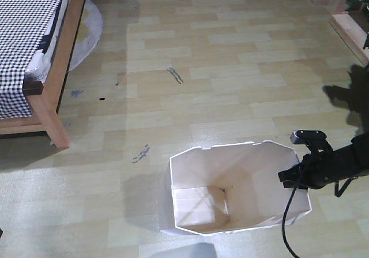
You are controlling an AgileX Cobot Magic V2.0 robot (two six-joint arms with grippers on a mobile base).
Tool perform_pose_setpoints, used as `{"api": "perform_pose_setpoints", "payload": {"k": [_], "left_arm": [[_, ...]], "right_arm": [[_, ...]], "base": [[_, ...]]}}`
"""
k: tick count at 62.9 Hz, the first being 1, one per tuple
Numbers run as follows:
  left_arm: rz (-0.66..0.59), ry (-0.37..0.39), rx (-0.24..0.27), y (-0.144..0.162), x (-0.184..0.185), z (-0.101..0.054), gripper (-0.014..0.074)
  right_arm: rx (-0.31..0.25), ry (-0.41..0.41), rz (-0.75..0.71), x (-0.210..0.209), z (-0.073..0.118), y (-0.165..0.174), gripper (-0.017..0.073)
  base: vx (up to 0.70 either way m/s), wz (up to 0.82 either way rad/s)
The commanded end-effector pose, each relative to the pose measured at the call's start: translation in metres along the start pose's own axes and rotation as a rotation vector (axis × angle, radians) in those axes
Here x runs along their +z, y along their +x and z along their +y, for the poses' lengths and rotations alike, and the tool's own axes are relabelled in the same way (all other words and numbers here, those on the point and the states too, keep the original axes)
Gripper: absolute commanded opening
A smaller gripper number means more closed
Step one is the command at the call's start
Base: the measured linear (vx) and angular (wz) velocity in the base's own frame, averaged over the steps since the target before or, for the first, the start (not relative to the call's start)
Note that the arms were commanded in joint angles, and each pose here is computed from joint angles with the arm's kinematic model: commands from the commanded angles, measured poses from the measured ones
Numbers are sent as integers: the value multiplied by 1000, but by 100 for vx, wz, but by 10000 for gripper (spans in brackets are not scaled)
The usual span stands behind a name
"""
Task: Move trash bin to bedside with robot
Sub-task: 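Turn the base away from the desk carrying the bin in the right gripper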
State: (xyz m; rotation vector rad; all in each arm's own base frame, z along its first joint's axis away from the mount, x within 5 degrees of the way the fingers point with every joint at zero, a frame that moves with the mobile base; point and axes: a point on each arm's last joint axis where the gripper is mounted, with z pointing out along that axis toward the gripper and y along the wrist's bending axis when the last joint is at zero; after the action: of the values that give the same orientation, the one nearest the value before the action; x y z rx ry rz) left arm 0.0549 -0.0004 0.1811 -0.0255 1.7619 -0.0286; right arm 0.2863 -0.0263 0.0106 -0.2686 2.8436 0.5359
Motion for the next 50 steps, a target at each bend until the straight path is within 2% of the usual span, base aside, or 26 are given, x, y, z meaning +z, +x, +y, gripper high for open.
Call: {"api": "perform_pose_setpoints", "payload": {"k": [1,50], "left_arm": [[-65,4,-7,-1,0,0,-6],[-65,4,-7,-1,0,0,-6]], "right_arm": [[14,-158,-103,-18,18,-18,-5],[14,-158,-103,-18,18,-18,-5]], "base": [[22,1],[26,-5]]}}
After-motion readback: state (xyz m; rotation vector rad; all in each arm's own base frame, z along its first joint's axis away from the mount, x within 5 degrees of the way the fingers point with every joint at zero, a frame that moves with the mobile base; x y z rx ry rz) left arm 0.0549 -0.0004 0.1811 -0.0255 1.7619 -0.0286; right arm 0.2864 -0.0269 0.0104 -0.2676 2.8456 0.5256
